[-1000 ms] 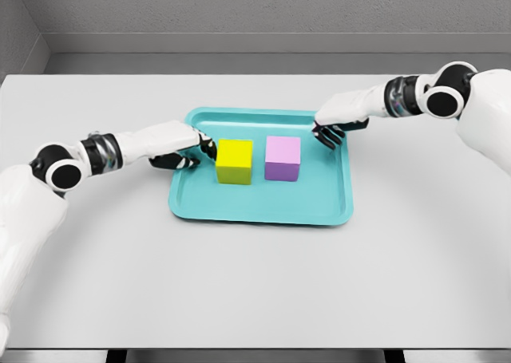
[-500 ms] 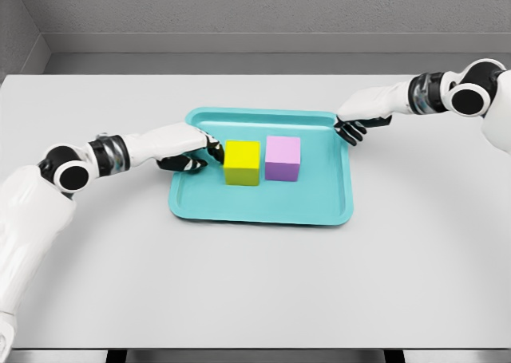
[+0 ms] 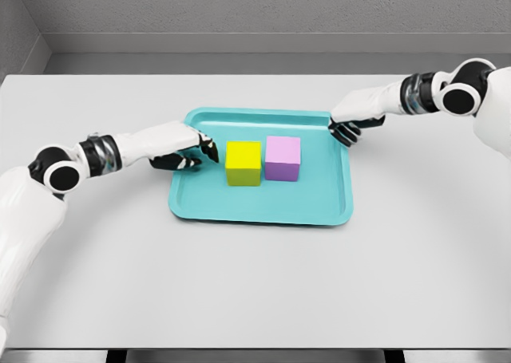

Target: Push two cubes

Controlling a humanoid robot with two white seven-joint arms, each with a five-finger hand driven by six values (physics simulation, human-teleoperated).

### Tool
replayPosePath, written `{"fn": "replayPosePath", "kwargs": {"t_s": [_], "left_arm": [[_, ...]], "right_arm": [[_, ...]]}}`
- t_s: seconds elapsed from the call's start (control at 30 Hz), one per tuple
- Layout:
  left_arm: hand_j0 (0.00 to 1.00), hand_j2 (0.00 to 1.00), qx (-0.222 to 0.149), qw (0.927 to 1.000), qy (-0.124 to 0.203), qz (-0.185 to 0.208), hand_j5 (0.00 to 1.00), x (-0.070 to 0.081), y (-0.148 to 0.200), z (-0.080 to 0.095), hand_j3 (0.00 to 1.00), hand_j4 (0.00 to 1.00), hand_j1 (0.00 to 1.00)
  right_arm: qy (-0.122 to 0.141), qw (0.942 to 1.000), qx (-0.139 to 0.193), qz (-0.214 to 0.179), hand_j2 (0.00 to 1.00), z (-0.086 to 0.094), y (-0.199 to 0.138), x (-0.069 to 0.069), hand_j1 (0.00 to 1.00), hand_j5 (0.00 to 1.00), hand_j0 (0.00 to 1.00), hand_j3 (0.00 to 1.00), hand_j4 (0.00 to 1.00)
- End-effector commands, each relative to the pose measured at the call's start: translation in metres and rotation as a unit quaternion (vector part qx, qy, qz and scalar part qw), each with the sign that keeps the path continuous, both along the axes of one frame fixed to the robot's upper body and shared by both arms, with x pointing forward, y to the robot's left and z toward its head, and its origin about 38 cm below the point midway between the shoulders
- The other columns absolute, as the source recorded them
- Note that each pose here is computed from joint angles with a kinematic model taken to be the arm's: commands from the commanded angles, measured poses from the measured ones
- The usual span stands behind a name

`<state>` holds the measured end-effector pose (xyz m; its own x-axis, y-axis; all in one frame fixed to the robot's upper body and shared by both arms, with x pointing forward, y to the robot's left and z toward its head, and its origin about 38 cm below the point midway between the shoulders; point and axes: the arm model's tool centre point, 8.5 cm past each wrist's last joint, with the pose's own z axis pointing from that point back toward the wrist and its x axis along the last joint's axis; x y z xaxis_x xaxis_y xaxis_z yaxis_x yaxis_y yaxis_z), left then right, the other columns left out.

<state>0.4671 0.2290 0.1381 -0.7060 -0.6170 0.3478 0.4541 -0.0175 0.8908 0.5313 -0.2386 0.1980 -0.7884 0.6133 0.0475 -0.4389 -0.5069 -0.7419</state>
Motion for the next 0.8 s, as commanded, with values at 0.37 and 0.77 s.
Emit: {"fn": "replayPosePath", "kwargs": {"t_s": [0.37, 0.77], "left_arm": [[0.53, 0.53, -0.060, 0.9955, -0.031, -0.067, 0.53, -0.056, 0.006, 0.041, 0.53, 0.53, 0.53], [0.51, 0.51, -0.065, 0.9880, -0.004, -0.140, 0.51, -0.088, -0.047, 0.016, 0.51, 0.51, 0.51]], "right_arm": [[0.020, 0.9972, -0.050, 0.053, 0.14, -0.022, 0.039, -0.006, 0.14, 0.14, 0.14, 0.14, 0.14], [0.012, 0.9978, -0.060, 0.024, 0.14, -0.012, 0.036, 0.012, 0.14, 0.14, 0.14, 0.14, 0.14]]}}
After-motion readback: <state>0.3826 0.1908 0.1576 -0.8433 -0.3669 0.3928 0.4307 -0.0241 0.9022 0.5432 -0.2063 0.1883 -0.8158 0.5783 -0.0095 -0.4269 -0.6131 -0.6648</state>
